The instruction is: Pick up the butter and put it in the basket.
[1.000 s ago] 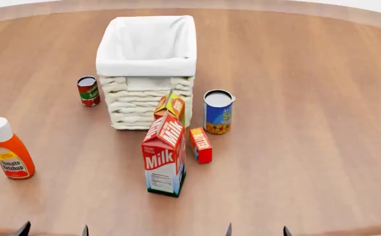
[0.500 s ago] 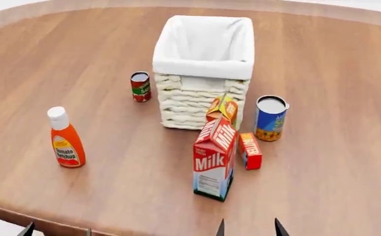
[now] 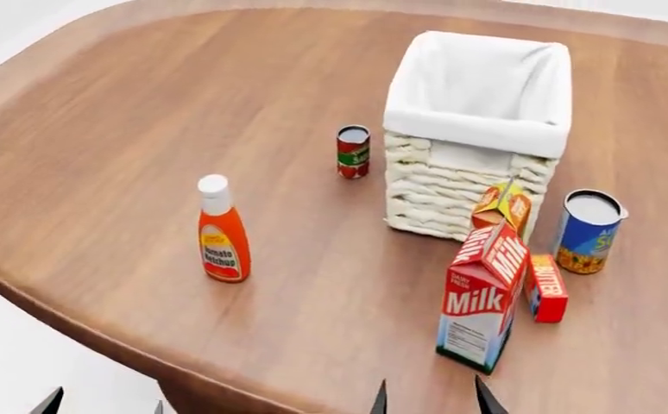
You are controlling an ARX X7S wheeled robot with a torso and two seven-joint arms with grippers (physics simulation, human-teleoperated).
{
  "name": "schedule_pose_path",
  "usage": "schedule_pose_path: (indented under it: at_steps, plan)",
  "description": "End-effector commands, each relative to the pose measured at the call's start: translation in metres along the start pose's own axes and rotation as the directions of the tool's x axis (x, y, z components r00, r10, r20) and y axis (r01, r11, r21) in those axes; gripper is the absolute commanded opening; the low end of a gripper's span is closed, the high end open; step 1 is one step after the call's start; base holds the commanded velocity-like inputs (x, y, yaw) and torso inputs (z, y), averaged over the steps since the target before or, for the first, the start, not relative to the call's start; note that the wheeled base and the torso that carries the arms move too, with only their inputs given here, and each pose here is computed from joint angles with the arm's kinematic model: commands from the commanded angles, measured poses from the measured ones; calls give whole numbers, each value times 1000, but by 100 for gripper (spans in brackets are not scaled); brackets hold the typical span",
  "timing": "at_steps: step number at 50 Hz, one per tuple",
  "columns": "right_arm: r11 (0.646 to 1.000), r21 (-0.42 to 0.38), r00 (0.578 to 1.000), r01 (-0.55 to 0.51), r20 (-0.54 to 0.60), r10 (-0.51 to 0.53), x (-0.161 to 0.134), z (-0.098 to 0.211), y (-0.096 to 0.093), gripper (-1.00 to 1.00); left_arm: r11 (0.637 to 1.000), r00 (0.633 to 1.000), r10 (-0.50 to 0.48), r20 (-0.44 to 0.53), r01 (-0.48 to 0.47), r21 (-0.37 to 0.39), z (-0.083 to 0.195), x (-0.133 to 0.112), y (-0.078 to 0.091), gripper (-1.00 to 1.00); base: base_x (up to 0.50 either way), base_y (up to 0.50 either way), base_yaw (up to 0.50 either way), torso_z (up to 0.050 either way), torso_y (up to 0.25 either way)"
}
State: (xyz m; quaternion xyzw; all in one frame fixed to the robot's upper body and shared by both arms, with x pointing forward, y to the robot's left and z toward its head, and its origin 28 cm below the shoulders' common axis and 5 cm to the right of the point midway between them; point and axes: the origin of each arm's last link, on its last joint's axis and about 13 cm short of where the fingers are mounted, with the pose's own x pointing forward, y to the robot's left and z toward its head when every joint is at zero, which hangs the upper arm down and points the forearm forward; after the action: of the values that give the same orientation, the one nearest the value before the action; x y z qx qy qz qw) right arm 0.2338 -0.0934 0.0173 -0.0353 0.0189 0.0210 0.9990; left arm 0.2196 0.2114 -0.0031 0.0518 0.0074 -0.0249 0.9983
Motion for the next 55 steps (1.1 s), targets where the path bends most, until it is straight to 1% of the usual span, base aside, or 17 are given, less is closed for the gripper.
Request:
schedule_pose_path:
  at_steps: [1,3,4,5,6,7,8,9,13,16,18,29,39,42,47,52,55]
  plan:
    - [1000,-15,1000,-1,3,1,0,1,1,100,1000,1000,-4,1,4,2,0,0,0,100,0,0,500,0,0]
    - [999,-44,999,21,31,-20,0,2,1,100,1000,1000,-6,2,6,5,0,-1,0,100,0,0,500,0,0]
    - [996,20,996,85,-6,-85,0,1,-1,100,1000,1000,-6,2,6,5,0,-1,0,100,0,0,500,0,0]
    - [996,46,997,70,-28,-69,1,0,-3,100,1000,1000,-6,2,6,6,1,-1,0,100,0,0,0,0,0]
    - [998,-50,999,40,27,-39,1,8,-4,100,1000,1000,-4,-1,4,4,5,2,0,100,0,0,0,0,0]
    - [998,-57,998,40,-49,-43,3,9,-7,100,1000,1000,-4,-2,4,-2,11,4,0,100,0,0,0,0,0]
    - [997,-62,998,42,-34,-44,4,12,-11,100,1000,1000,-14,13,14,-12,19,7,0,100,-115,-38,0,0,0]
    - [998,-31,999,52,-13,-53,5,16,-18,100,999,998,-36,52,36,4,29,12,0,100,-15,-515,0,0,0]
    - [997,-39,998,60,-8,-60,4,19,-24,100,1000,998,-26,52,26,5,27,20,3,100,-15,-522,0,0,0]
    - [998,-21,998,60,11,-59,2,20,-23,100,1000,998,0,63,0,-7,27,23,8,100,-15,-525,0,0,0]
    - [998,-15,998,60,18,-59,1,21,-22,100,998,999,15,46,-13,-57,33,24,10,100,-12,-524,0,0,0]
    - [998,-20,998,56,24,-56,-2,23,-20,100,999,997,-7,75,9,-31,35,16,11,100,-15,-523,0,0,0]
    - [998,-15,998,58,37,-57,-4,25,-20,100,999,997,-6,81,9,-41,36,16,12,100,-12,-525,0,0,0]
    - [996,-23,996,86,31,-85,-4,24,-21,100,999,997,-3,81,6,-43,35,18,12,100,-6,-526,0,0,0]
    - [994,7,994,107,31,-108,-8,28,-24,100,994,995,70,64,-64,-91,39,29,22,100,97,-14,0,0,0]
    - [994,6,993,109,38,-109,-9,28,-25,100,990,992,94,81,-85,-110,47,34,31,100,490,-44,0,0,0]
    - [994,8,994,105,38,-106,-8,28,-24,100,990,992,98,82,-89,-109,47,34,31,100,497,-10,0,0,0]
